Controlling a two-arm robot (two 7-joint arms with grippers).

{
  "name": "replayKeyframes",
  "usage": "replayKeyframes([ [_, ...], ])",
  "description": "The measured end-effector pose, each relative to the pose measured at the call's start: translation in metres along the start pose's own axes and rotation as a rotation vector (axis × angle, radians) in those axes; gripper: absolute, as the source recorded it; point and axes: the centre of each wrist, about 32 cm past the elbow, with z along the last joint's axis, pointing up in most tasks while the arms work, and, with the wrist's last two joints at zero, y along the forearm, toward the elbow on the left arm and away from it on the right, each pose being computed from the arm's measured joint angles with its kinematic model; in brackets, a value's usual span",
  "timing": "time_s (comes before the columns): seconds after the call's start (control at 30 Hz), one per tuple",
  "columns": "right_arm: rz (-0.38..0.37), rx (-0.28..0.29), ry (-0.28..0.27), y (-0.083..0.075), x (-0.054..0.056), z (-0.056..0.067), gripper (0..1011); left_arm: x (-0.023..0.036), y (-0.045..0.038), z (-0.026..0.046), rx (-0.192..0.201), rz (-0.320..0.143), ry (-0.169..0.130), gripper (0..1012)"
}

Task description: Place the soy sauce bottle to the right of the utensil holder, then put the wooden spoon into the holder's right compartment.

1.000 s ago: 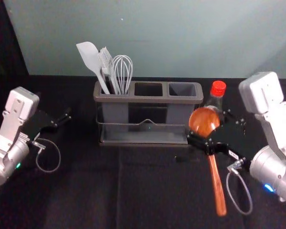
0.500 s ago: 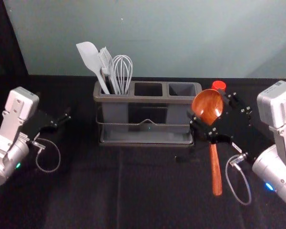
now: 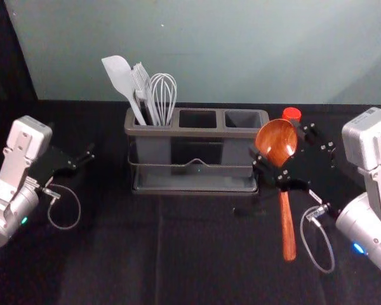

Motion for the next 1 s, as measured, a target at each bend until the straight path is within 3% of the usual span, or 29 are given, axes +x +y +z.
replayKeyframes([
  [0.33,0.001,0.002,-0.001,0.0,0.0,0.001,842,0.0,0.0,0.0,0.0,0.0,0.0,1005],
  [0.5,-0.009,0.036,-0.015,-0.001,0.001,0.001,842,0.0,0.0,0.0,0.0,0.0,0.0,1005],
  [0.67,-0.053,0.145,-0.062,0.001,0.006,0.011,842,0.0,0.0,0.0,0.0,0.0,0.0,1005],
  [0.7,-0.07,0.189,-0.078,0.003,0.008,0.015,842,0.0,0.0,0.0,0.0,0.0,0.0,1005],
  [0.73,-0.07,0.189,-0.078,0.003,0.008,0.015,842,0.0,0.0,0.0,0.0,0.0,0.0,1005],
  [0.8,-0.1,0.275,-0.106,0.008,0.011,0.021,842,0.0,0.0,0.0,0.0,0.0,0.0,1005],
  [0.83,-0.1,0.275,-0.106,0.008,0.011,0.021,842,0.0,0.0,0.0,0.0,0.0,0.0,1005],
  [1.0,-0.122,0.383,-0.144,0.018,0.021,0.028,842,0.0,0.0,0.0,0.0,0.0,0.0,1005],
])
